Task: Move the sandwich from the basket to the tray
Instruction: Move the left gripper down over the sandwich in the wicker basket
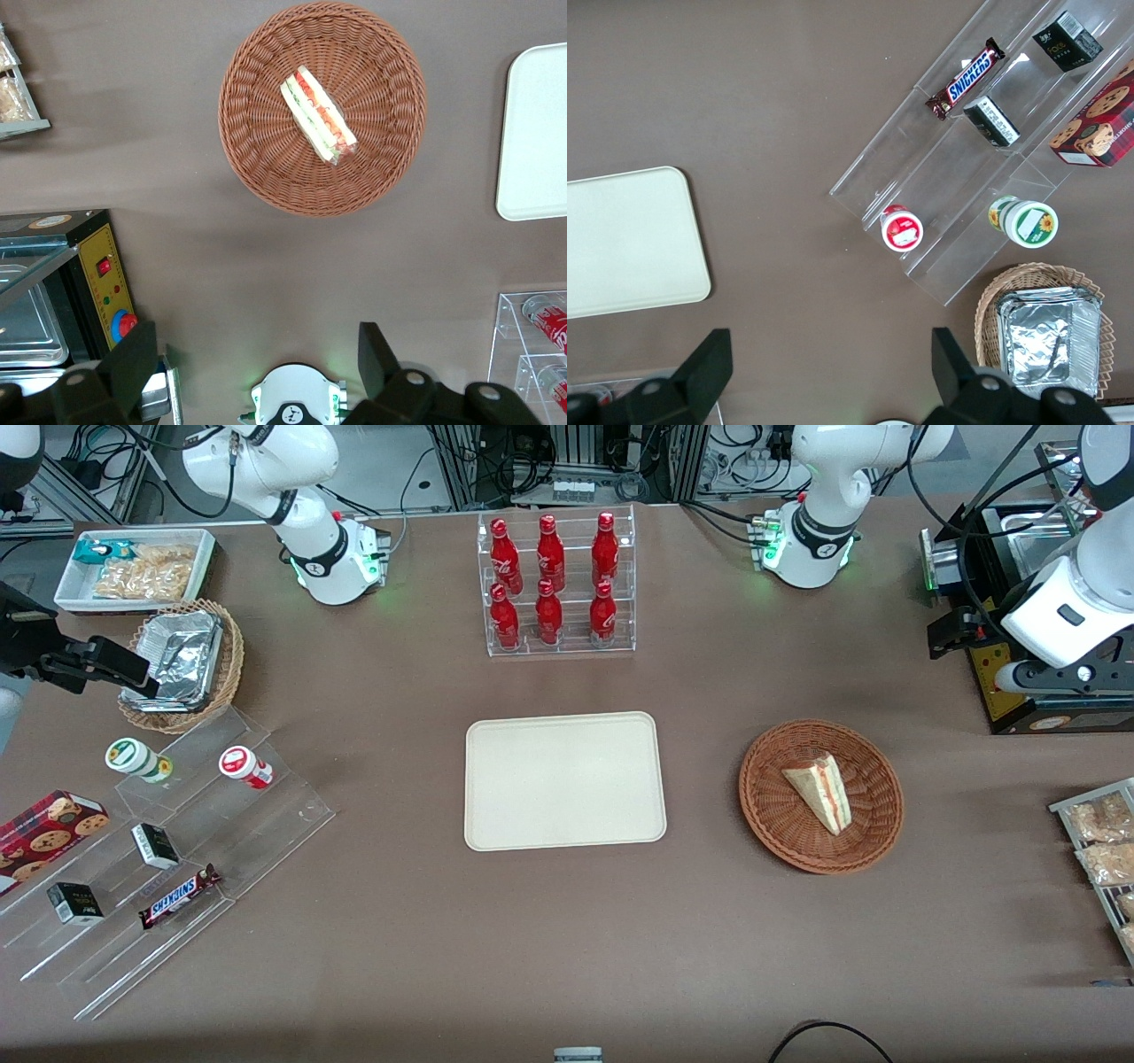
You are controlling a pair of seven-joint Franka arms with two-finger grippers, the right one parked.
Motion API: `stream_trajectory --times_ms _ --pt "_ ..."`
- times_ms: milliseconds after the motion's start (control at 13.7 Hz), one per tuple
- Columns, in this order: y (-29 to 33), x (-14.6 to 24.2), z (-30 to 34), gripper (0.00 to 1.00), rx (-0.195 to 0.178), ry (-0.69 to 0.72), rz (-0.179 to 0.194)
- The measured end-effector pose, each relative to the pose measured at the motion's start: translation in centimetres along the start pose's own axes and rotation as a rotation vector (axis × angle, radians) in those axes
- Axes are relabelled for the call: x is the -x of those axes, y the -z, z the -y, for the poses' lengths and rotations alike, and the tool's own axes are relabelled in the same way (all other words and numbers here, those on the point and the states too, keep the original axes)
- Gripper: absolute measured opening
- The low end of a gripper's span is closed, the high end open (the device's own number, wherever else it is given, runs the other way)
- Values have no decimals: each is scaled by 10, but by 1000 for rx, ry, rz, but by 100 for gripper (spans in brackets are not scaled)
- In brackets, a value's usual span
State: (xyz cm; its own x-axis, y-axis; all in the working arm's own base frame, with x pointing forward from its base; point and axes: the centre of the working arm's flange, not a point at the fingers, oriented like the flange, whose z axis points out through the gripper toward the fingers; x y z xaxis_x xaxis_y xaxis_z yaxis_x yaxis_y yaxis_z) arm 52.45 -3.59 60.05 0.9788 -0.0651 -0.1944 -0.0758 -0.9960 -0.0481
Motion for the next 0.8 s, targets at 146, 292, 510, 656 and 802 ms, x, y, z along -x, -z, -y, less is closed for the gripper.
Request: stream_trajectory --times_ms 146,292,510,656,802 --pt "-6 -3 -5 100 -1 -9 9" --pt "-21 -11 -13 100 -4 -24 22" --pt "-59 -33 -18 100 -2 -35 32" --pt "-93 -43 -20 100 -1 -40 30" --pt "-129 -50 -26 100 -1 -50 5"
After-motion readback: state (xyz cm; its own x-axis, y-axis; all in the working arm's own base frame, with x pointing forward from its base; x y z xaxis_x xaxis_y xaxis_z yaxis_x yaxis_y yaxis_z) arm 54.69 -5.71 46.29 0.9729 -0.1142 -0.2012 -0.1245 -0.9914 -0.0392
